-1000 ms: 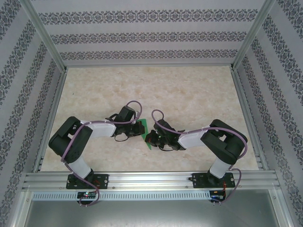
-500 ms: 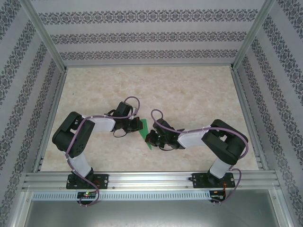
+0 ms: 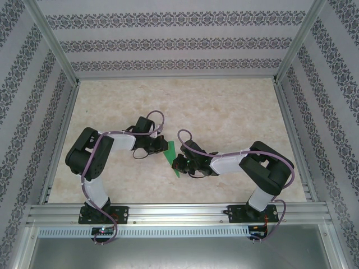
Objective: Fold a paper plane with a square sheet of paper (pick it up from the middle)
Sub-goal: Fold the wing for the fifth time at the center of the table.
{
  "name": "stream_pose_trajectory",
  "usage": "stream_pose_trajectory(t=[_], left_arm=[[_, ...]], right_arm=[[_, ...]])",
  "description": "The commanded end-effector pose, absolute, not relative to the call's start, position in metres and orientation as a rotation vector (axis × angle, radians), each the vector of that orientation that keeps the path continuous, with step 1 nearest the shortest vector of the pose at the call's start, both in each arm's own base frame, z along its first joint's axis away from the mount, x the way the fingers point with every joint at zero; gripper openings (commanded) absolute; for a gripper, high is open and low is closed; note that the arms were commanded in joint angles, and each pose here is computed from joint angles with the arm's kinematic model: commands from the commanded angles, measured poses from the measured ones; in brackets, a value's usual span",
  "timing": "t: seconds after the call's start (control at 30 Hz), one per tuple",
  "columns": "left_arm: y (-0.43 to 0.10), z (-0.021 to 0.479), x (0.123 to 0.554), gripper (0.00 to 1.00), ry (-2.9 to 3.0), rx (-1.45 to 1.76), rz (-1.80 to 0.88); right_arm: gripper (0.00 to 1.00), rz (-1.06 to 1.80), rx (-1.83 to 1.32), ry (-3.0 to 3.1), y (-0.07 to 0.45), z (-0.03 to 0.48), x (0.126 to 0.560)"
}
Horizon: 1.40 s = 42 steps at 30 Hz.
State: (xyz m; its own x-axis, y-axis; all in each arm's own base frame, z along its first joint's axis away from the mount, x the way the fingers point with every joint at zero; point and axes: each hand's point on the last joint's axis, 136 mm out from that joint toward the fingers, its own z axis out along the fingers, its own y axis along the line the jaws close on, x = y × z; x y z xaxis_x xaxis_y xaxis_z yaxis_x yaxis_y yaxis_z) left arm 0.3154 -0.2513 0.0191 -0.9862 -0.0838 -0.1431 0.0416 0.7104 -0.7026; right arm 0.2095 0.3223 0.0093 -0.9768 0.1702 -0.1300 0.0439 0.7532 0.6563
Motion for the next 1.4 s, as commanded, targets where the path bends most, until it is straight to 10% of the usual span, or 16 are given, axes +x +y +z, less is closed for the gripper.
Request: stream_pose_trajectory(t=[0.0, 0.77, 1.37], left_arm=[[-0.226, 0.012, 0.346, 0.09, 2.708, -0.077, -1.008], [-0.216, 0.079, 0.379, 0.14, 2.592, -0.052, -0.980], [-0.293, 0.060, 0.280, 0.14, 2.682, 0.166, -1.292]], right_arm=[[0.00, 0.594, 0.224, 3.113, 0.250, -0.058, 0.150], [0.00, 0.615, 0.200, 3.093, 0.258, -0.053, 0.157], [0.01, 0.667, 0.240, 3.016, 0.263, -0.047, 0.168]])
